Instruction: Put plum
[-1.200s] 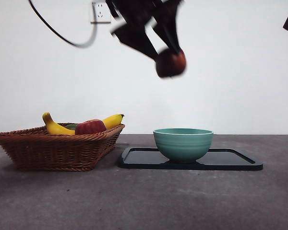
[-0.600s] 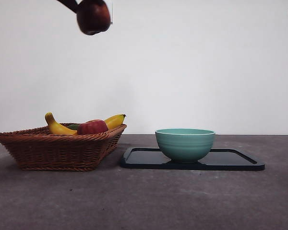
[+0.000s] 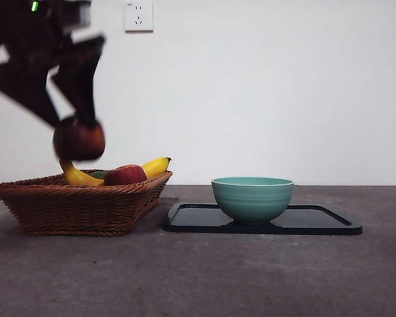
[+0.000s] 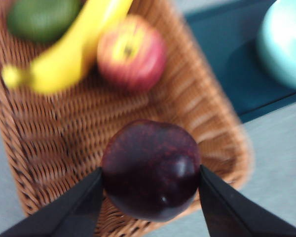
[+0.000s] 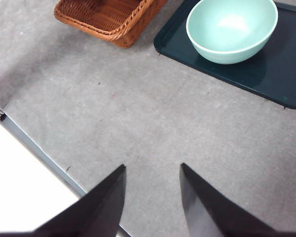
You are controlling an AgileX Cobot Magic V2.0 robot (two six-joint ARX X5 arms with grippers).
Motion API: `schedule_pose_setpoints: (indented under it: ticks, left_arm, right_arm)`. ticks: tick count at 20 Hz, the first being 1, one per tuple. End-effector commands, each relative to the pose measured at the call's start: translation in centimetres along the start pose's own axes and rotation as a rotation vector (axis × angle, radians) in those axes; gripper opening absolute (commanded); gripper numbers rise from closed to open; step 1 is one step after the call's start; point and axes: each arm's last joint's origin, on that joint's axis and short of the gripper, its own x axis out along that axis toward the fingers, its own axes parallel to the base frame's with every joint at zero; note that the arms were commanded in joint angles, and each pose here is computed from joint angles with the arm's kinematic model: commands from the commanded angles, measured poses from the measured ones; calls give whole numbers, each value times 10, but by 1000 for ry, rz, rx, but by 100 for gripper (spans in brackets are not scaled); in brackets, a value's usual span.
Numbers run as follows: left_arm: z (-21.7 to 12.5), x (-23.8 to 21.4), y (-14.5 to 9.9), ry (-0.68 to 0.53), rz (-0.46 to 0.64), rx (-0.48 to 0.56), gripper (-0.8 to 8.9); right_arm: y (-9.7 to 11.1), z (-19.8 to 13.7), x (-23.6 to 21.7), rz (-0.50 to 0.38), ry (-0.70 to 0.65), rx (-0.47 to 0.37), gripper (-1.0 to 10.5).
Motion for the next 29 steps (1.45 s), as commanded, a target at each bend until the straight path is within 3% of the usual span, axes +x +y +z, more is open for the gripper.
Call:
schedule_pose_setpoints:
  ticks: [1, 11, 18, 23, 29]
  left_arm:
    - [-9, 14, 3, -44, 12, -7, 213]
    - [-20, 52, 12, -125, 50, 35, 213]
    - [-27, 76, 14, -59, 48, 40, 222]
    - [-27, 78, 14, -49, 47, 38, 412]
    - [-18, 56, 11, -116, 45, 34, 410]
  right_arm:
    - [0, 1, 1, 4, 2, -13, 175]
    - [0, 1, 1, 4, 1, 8, 175]
    - [0, 1, 1, 4, 1, 8, 175]
    - [0, 1, 1, 4, 1, 8, 175]
    - [0, 1, 1, 4, 0, 8, 176]
